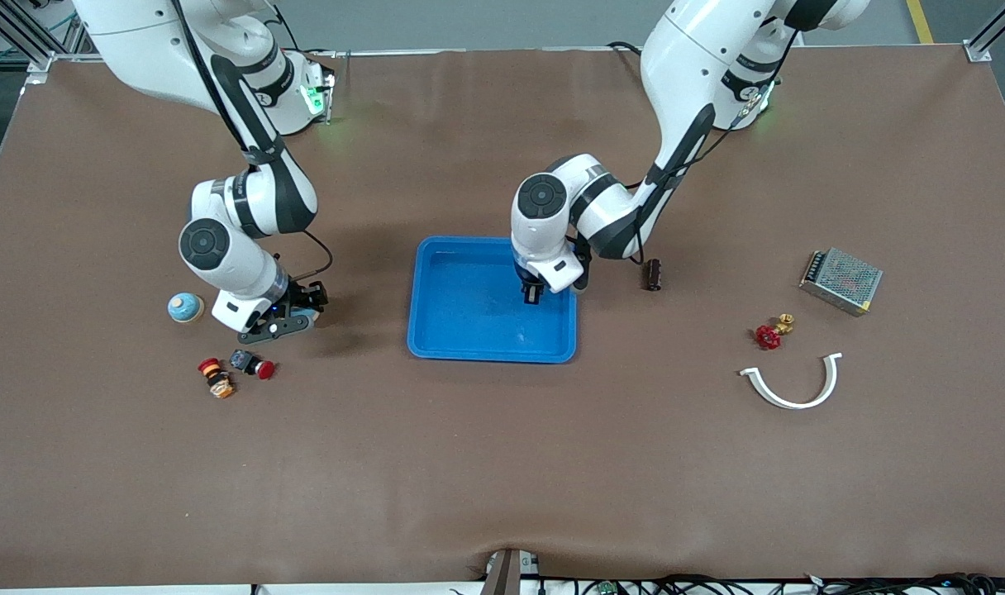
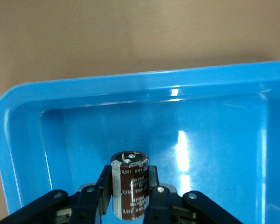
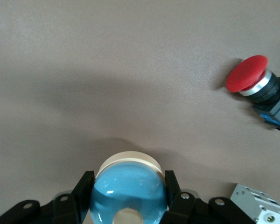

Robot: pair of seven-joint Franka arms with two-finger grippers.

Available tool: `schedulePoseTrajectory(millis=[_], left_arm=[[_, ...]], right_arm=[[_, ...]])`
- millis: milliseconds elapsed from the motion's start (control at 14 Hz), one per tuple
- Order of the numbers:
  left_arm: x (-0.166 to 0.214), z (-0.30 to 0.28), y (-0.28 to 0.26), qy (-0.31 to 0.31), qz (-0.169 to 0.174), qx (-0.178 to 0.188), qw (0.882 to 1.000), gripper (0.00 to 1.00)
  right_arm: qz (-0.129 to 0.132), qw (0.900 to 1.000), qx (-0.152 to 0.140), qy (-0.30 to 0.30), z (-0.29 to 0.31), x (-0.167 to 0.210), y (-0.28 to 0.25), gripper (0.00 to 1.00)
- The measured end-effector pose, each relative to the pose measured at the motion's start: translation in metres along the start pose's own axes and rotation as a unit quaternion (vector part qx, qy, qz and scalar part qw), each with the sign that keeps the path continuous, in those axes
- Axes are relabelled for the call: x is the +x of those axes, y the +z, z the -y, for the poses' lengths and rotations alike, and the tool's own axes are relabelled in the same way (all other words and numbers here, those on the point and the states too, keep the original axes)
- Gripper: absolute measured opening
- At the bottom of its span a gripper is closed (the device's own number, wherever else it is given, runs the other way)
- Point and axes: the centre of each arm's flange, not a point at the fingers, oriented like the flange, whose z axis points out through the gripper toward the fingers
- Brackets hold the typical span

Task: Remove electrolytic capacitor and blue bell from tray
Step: 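Place the bell beside the first bell while the left gripper carries the capacitor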

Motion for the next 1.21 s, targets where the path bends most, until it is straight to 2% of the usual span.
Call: schedulePoseTrajectory(millis=[285,498,712,1068,1210], left_arm=[[0.002,-0.011,-0.02,0.075,-0.007,0.002,0.997,0.34],[0.013,-0.019,-0.029,0.148,-0.01,0.002,0.989,0.34],[0.033,-0.033,-0.035,0.217,-0.009,-0.001,0.976,0.34],[0.061,-0.05,-0.044,0.319,-0.012,0.0,0.948,0.34],[0.08,-0.058,-0.047,0.349,-0.014,0.004,0.937,0.34]], right_arm=[[-0.008,1.0,-0.003,0.0,-0.001,0.001,0.012,0.66],[-0.015,1.0,-0.006,0.001,-0.002,0.0,0.025,0.66],[-0.014,1.0,-0.006,0.001,-0.002,0.0,0.03,0.66],[-0.014,1.0,-0.006,0.001,-0.002,0.0,0.03,0.66],[-0.014,1.0,-0.006,0.001,-0.002,0.0,0.03,0.81]])
